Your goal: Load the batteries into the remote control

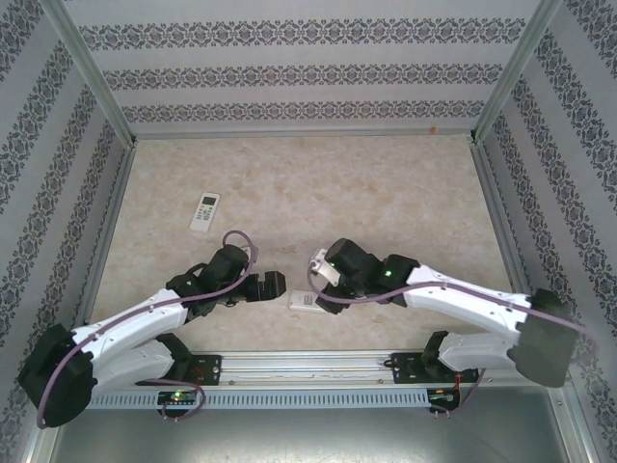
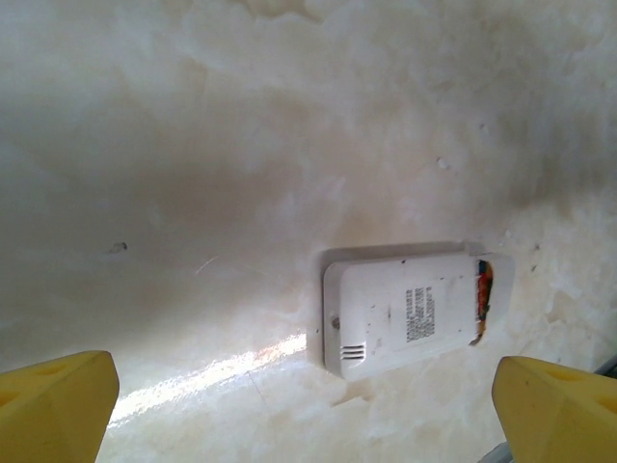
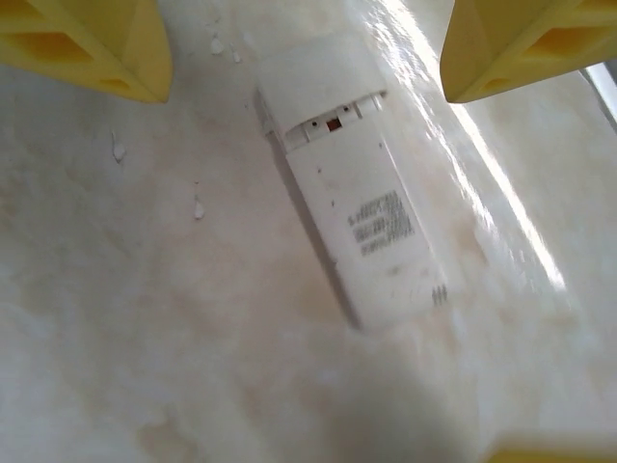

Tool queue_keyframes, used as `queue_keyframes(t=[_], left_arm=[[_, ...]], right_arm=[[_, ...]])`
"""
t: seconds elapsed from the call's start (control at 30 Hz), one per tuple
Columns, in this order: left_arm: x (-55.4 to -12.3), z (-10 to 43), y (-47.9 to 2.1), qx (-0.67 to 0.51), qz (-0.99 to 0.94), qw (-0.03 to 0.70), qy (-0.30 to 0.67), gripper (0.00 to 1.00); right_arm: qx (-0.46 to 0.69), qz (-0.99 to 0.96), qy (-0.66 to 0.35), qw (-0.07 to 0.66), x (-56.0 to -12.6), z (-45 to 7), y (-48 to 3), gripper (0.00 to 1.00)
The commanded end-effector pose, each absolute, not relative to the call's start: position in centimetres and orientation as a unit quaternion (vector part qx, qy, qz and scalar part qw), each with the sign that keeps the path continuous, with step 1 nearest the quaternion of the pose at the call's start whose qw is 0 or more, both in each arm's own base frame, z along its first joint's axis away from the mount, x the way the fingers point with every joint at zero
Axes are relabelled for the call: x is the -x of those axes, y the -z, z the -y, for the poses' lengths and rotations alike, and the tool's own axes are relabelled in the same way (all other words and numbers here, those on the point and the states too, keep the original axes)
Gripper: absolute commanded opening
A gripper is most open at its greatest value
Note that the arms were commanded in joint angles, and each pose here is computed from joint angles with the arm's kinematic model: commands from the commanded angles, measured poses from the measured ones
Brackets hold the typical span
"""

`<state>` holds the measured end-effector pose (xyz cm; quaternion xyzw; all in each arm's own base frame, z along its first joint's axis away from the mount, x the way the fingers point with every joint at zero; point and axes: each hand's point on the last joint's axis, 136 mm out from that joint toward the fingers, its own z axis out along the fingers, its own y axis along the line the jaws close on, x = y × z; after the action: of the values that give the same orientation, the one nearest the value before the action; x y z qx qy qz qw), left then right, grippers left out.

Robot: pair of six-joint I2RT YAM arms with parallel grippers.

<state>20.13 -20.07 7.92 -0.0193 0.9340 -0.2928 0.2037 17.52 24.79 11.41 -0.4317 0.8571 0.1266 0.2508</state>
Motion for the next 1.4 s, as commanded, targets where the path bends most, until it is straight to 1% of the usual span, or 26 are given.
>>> queue_keyframes(t=[0.0, 0.07, 0.13, 0.2, 0.33, 0.5, 0.63, 0.73, 0.83, 0.93, 1.13, 1.27, 1.37], left_arm=[[-21.3, 21.8, -9.5, 0.007, -0.919, 0.216, 0.33, 1.0], [-21.4, 22.1, -9.3, 0.005, -0.919, 0.209, 0.333, 0.99], [-21.4, 22.5, -8.9, 0.002, -0.922, 0.196, 0.334, 0.94], [-21.2, 23.1, -8.4, -0.005, -0.926, 0.173, 0.335, 0.89], [-20.8, 24.3, -7.3, -0.013, -0.931, 0.132, 0.341, 0.81], [-20.1, 24.7, -5.7, -0.021, -0.942, 0.092, 0.322, 0.75], [-19.3, 24.4, -3.8, -0.045, -0.961, 0.057, 0.267, 0.71], [-18.8, 24.9, -3.1, -0.052, -0.962, 0.04, 0.265, 0.68], [-18.2, 25.3, -2.7, -0.063, -0.963, 0.024, 0.262, 0.63], [-17.6, 25.0, -1.9, -0.073, -0.969, 0.011, 0.237, 0.59], [-17.1, 23.3, 0.3, -0.08, -0.981, -0.001, 0.175, 0.47], [-17.3, 22.1, 1.2, -0.084, -0.986, 0.007, 0.143, 0.44], [-17.5, 21.4, 1.7, -0.089, -0.988, 0.018, 0.125, 0.43]], right_arm=[[0.225, -0.93, -0.151, 0.247, -18.1, -23.0, -10.4, 0.72], [0.14, -0.949, -0.172, 0.223, -17.7, -22.3, -9.4, 0.7], [0.067, -0.962, -0.177, 0.197, -17.2, -21.3, -8.3, 0.69], [0.001, -0.968, -0.182, 0.174, -17.0, -20.1, -7.2, 0.66], [-0.074, -0.958, -0.237, 0.146, -17.0, -20.0, -5.4, 0.57], [-0.067, -0.958, -0.248, 0.129, -16.6, -20.6, -4.8, 0.55], [-0.057, -0.963, -0.233, 0.119, -16.7, -20.9, -4.1, 0.53], [-0.05, -0.967, -0.224, 0.109, -16.7, -21.4, -3.4, 0.52], [-0.047, -0.975, -0.194, 0.098, -16.4, -21.0, -2.5, 0.51], [-0.058, -0.98, -0.162, 0.096, -16.5, -20.4, -1.8, 0.51], [-0.092, -0.985, -0.107, 0.094, -17.1, -19.5, -0.5, 0.49], [-0.116, -0.986, -0.071, 0.1, -17.9, -18.9, 0.2, 0.48], [-0.124, -0.984, -0.078, 0.105, -18.8, -19.9, 0.0, 0.47]])
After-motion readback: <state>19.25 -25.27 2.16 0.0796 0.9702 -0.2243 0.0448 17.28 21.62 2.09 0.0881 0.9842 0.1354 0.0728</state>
